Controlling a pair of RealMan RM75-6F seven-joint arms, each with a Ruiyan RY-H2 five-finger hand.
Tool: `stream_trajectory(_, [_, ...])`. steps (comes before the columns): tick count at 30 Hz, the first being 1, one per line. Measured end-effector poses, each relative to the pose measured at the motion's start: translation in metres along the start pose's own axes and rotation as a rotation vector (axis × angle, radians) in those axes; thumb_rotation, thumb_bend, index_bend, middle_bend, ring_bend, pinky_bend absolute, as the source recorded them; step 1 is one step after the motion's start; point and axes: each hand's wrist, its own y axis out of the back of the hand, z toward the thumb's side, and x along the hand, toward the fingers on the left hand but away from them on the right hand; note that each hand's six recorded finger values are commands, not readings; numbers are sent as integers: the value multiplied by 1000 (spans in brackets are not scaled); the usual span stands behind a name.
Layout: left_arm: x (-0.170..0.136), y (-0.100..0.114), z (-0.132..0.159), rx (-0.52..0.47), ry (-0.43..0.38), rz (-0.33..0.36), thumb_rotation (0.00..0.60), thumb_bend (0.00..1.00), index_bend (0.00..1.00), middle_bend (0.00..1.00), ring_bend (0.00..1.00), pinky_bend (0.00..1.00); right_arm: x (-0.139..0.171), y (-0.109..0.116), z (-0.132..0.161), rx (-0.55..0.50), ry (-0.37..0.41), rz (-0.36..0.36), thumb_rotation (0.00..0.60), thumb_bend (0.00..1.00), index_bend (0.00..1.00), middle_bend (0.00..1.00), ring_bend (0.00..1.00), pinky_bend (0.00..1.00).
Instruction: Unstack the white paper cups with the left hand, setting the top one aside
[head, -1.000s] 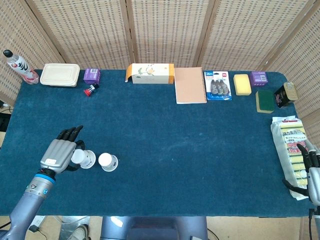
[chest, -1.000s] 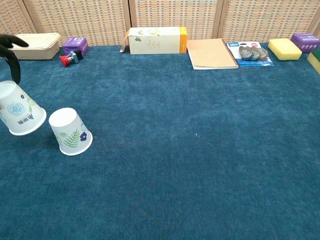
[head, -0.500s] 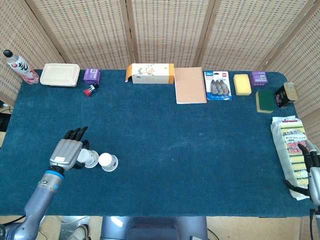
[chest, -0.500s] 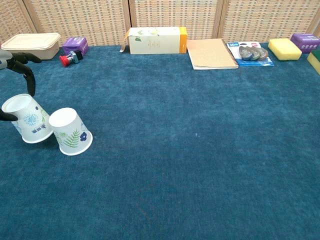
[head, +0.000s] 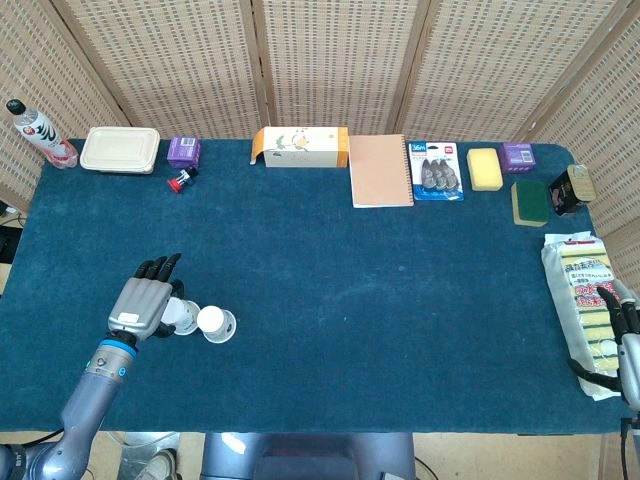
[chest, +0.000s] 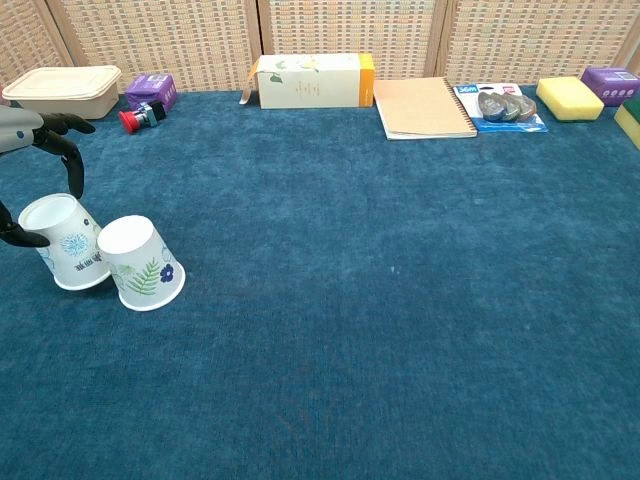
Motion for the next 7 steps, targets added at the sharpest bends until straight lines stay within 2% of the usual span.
stream_trajectory(7, [-4,3,-1,1,2,2,600,160,182,0,0,71,0,1,0,-1,0,-2,600,42,36,0,0,0])
